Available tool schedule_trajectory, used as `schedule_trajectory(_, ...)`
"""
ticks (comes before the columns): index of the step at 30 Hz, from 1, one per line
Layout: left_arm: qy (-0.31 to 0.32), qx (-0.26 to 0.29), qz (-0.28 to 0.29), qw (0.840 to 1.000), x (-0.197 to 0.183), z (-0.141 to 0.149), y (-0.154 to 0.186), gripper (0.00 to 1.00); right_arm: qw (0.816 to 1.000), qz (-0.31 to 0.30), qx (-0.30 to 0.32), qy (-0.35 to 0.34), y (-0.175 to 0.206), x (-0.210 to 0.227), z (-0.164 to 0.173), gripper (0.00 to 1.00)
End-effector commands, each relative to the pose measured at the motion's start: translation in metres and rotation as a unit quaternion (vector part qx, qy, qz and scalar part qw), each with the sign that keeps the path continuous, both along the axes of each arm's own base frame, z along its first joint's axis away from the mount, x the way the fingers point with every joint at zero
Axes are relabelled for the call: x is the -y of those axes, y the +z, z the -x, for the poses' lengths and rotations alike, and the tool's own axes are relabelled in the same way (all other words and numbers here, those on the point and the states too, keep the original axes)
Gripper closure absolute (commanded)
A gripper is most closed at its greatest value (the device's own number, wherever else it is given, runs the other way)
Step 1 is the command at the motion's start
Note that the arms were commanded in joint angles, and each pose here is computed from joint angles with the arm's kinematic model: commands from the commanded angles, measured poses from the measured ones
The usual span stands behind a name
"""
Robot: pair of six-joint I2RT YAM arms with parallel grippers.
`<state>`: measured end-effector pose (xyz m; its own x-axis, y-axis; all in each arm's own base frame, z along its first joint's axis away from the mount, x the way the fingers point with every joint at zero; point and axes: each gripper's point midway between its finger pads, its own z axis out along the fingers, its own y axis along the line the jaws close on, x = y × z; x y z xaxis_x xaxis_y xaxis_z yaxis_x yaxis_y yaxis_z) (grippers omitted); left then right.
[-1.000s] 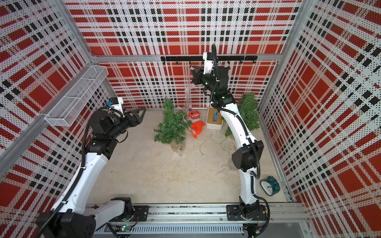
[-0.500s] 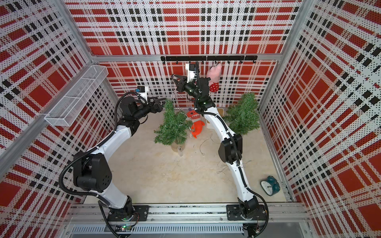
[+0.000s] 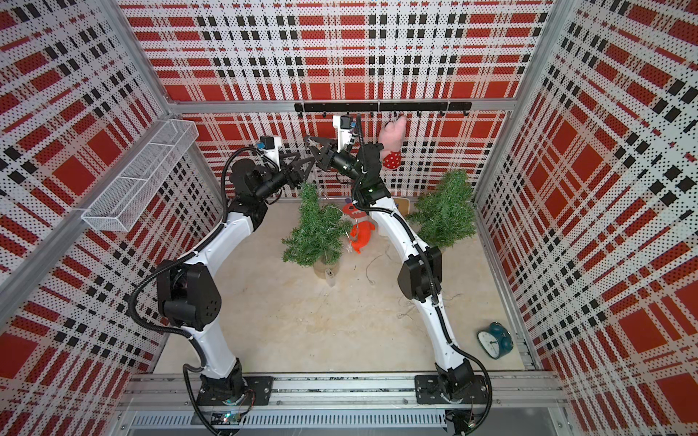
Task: Wrap string light around the christmas tree
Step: Wrap the light string around the Christmas tree.
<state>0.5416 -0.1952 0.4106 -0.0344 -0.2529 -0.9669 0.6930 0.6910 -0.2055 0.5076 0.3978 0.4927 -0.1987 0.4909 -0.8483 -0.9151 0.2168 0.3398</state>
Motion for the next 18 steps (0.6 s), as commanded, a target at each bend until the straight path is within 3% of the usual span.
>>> schedule_trajectory(1, -0.014, -0.009, -0.005, 1.000, 0.008, -0.005, -0.010, 0.40, 0.999, -0.013, 0.022, 0.035, 0.015, -0.006, 0.021, 1.00)
schedule_trajectory(3, -0.002, -0.012, 0.008, 1.000, -0.004, -0.007, -0.005, 0.60, 0.999, -0.012, 0.021, 0.037, 0.014, -0.006, 0.022, 1.00)
schedule_trajectory(7, 0.041, 0.013, 0.026, 0.999, -0.039, 0.000, 0.022, 0.73, 0.999, 0.005, 0.025, 0.037, 0.011, -0.006, 0.025, 1.00)
schedule_trajectory(10, 0.066, 0.035, 0.022, 0.997, -0.058, 0.012, 0.042, 0.80, 0.999, 0.014, 0.025, 0.040, 0.006, -0.002, 0.025, 0.83)
schedule_trajectory(12, 0.084, 0.031, 0.018, 0.996, -0.069, 0.017, 0.046, 0.82, 0.999, 0.015, 0.019, 0.045, 0.004, 0.004, 0.026, 0.66)
schedule_trajectory(14, 0.120, 0.010, 0.001, 0.993, -0.080, 0.020, 0.043, 0.81, 0.999, 0.013, 0.012, 0.051, 0.001, 0.015, 0.028, 0.49)
schedule_trajectory(18, 0.177, -0.049, -0.034, 0.982, -0.091, 0.022, 0.026, 0.79, 0.999, 0.018, 0.008, 0.046, -0.002, 0.038, 0.037, 0.31)
